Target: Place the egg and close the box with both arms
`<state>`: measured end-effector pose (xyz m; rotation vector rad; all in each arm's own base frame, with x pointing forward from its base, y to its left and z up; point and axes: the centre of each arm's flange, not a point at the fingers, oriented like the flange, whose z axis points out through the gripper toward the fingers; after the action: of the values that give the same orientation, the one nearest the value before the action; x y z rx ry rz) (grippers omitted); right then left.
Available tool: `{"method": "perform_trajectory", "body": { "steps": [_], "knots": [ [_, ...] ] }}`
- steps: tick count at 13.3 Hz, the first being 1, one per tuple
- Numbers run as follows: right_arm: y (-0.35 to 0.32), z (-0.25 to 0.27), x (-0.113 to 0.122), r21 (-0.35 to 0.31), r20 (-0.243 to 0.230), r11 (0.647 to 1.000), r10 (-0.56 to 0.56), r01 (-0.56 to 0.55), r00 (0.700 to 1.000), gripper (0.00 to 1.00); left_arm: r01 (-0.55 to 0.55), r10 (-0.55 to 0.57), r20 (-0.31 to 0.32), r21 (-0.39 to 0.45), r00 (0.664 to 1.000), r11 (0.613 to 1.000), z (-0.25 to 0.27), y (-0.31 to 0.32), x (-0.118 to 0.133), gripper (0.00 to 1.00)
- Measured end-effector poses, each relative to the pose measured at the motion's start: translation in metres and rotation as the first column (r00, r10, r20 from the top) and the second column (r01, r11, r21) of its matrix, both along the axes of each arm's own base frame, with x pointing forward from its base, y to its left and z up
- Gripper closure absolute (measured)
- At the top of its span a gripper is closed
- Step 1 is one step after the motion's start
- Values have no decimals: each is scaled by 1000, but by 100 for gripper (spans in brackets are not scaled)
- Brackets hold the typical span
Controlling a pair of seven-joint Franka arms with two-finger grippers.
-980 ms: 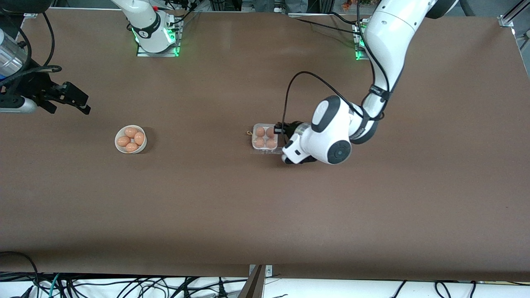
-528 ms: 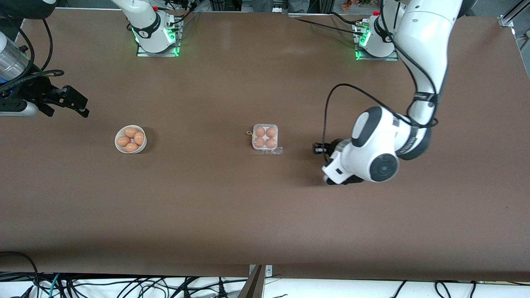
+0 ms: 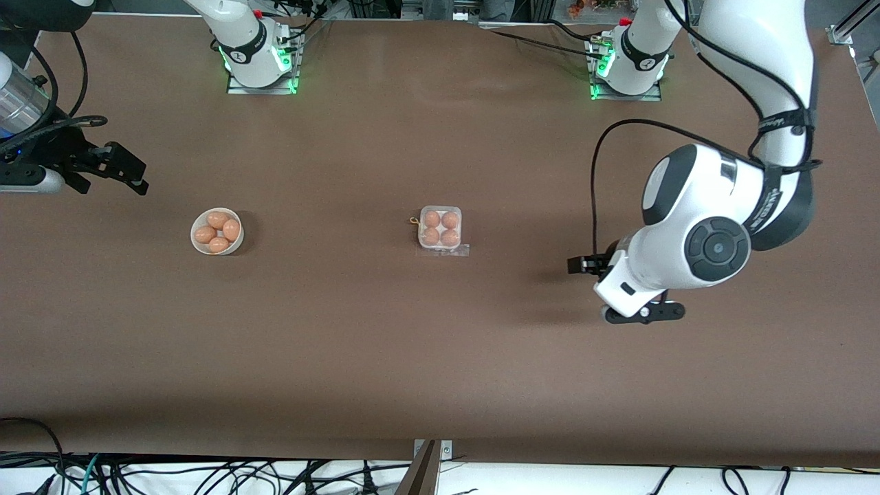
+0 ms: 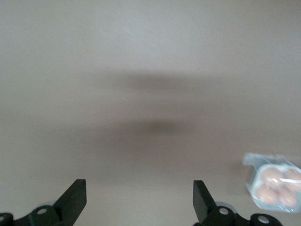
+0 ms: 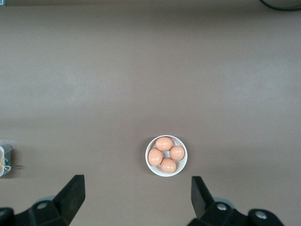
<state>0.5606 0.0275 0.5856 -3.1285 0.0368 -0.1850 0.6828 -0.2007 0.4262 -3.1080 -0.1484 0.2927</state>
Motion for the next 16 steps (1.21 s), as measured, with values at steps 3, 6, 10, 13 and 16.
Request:
{"method": "perform_trajectory", "body": {
  "steps": [3, 6, 10, 13, 16],
  "knots": [
    [0, 0, 0, 0, 1, 1000, 1, -1, 1000, 0, -16, 10, 88, 61, 996, 998, 45, 54, 9, 0],
    [1, 1, 0, 0, 1, 1000, 1, -1, 1000, 0, 17, -23, 123, 49, 992, 999, 90, 132, 5, 0],
    [2, 1, 0, 0, 1, 1000, 4, -4, 1000, 0, 19, -26, 155, 48, 988, 999, 139, 203, -25, 0],
    [3, 1, 0, -1, 1, 1000, 6, -6, 1000, 0, 0, -8, 160, 52, 987, 999, 161, 215, -54, 0],
    [3, 1, 0, -1, 1, 1000, 6, -6, 1000, 0, -23, 16, 129, 56, 991, 998, 160, 229, -80, 0]
  ]
}}
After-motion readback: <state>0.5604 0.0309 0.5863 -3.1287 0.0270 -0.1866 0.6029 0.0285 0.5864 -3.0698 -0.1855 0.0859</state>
